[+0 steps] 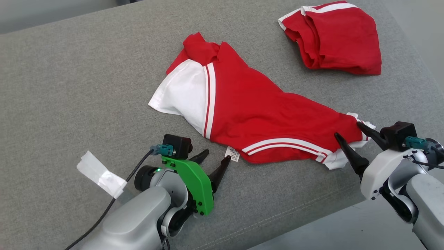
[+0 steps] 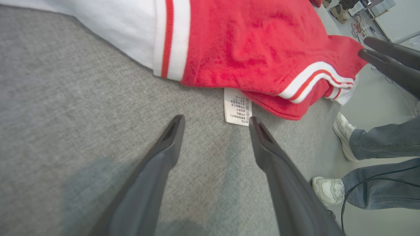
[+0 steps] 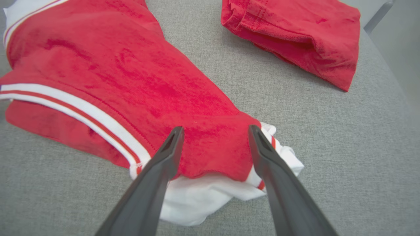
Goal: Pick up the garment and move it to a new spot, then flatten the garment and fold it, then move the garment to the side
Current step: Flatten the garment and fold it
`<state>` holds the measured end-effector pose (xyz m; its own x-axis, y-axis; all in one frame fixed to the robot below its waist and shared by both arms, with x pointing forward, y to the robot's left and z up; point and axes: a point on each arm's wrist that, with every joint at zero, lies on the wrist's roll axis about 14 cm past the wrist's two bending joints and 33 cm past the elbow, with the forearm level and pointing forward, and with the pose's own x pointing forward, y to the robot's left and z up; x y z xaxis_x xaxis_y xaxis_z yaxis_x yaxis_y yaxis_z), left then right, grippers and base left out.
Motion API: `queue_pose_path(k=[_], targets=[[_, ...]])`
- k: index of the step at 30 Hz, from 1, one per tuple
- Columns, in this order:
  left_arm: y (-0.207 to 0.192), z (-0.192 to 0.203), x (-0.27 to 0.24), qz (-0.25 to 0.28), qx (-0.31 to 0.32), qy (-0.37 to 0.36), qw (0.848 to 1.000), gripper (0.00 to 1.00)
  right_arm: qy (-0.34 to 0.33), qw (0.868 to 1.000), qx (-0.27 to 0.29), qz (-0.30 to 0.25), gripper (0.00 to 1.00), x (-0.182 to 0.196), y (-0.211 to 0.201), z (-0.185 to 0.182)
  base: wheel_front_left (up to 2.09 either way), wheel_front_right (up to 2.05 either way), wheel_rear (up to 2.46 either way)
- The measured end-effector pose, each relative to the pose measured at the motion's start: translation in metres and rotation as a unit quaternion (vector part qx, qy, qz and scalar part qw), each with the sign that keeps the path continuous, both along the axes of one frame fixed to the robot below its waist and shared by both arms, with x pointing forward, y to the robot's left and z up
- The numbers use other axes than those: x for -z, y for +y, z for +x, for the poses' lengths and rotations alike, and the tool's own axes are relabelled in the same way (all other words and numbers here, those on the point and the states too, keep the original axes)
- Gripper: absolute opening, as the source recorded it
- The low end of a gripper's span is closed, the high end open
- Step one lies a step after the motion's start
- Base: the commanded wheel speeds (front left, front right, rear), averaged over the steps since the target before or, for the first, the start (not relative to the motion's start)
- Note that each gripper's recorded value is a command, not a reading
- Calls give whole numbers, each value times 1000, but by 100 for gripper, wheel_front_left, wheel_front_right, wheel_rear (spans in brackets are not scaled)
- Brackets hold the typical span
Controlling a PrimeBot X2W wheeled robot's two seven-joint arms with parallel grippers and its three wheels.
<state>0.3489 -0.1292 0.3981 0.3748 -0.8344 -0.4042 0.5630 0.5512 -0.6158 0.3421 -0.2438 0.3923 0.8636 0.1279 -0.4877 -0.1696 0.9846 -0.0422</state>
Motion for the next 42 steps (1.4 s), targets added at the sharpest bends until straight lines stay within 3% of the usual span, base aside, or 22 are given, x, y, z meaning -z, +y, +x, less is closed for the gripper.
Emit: queue_pose_path(k=[10,20,23,24,25,28,33,35,42], targets=[[-9,5,6,34,46,-41,998,100,3,1000,17,8,100,3,-5,-3,0,0,0],[-18,-2,6,75,104,-83,988,94,5,1000,20,9,100,5,-6,-2,0,0,0],[-21,-2,6,83,114,-88,986,83,6,1000,20,8,100,5,-6,-2,0,0,0],[-22,-2,6,84,116,-87,986,75,6,1000,19,9,100,5,-6,-2,0,0,0],[-23,-3,6,86,118,-87,986,59,5,1000,19,9,100,5,-6,-1,0,0,0],[-25,-3,6,92,125,-91,984,43,1,1000,17,9,100,4,-6,2,0,0,0],[-31,-9,5,90,134,-85,983,47,4,1000,21,10,100,5,-7,1,0,0,0],[-32,-10,5,90,136,-82,983,59,5,1000,21,10,100,6,-8,1,0,0,0],[-35,-14,5,94,146,-85,981,38,7,1000,24,10,100,7,-9,0,0,0,0]])
